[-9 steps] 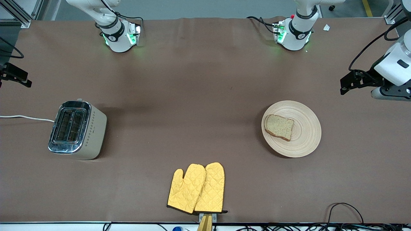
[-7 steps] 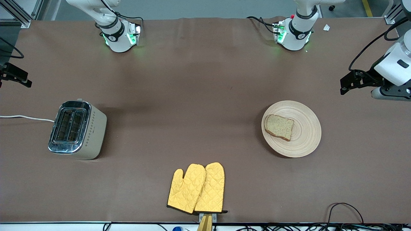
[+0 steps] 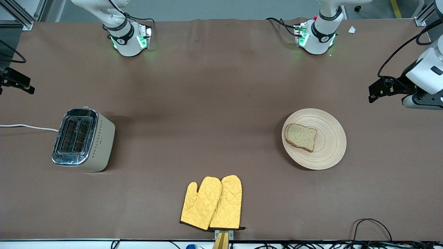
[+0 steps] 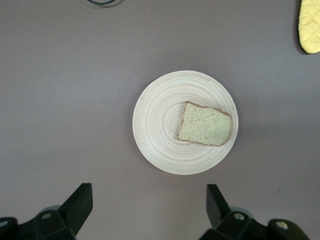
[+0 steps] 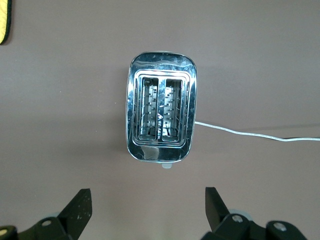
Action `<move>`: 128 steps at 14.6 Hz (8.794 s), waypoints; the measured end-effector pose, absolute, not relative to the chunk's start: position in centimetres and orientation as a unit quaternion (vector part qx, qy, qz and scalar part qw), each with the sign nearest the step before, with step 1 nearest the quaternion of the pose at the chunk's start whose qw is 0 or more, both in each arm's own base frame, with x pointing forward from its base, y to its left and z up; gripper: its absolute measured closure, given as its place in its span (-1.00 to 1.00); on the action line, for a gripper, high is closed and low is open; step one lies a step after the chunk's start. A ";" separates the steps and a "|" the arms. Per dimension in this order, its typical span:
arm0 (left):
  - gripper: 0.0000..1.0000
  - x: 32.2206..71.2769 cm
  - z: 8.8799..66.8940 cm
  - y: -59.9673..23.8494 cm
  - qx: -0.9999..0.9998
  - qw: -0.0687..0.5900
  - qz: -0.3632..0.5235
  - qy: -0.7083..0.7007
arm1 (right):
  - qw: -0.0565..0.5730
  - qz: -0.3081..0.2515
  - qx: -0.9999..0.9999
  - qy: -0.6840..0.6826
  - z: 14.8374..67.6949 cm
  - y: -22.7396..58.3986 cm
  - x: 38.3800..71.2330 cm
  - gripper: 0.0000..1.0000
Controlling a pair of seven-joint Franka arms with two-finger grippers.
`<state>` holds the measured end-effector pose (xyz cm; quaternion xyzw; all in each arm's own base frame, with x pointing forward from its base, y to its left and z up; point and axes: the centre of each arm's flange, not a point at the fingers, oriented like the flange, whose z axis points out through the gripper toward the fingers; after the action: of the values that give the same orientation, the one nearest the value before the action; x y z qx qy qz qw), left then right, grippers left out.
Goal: Move plate and put bread in toaster
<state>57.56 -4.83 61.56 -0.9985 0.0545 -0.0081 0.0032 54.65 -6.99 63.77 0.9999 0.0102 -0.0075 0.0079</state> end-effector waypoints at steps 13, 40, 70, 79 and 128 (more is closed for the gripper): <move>-1.00 64.0 24.0 13.0 -0.925 -0.359 0.121 0.016 | 0.008 -0.011 1.000 0.011 63.6 -6.9 54.7 -1.00; 0.74 64.7 15.7 8.4 -0.879 -0.426 0.055 0.206 | 0.007 -0.011 1.000 0.020 63.6 -7.1 54.6 -1.00; 0.28 56.2 10.7 -50.0 -0.850 -0.525 0.006 -0.038 | 0.015 -0.021 0.999 -0.023 55.4 -2.2 60.0 -1.00; -1.00 65.4 18.6 -40.5 -0.885 -0.464 -0.036 0.004 | -0.002 0.006 0.999 -0.043 45.5 7.5 62.7 -1.00; -1.00 58.4 62.9 -6.9 -0.999 0.019 0.007 0.028 | -0.005 -0.008 0.992 -0.124 22.5 17.6 55.0 0.70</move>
<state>58.42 -6.85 62.90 -0.9994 0.0275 0.0073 0.0190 54.98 17.64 22.48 0.9922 -0.1244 -0.0076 -0.0051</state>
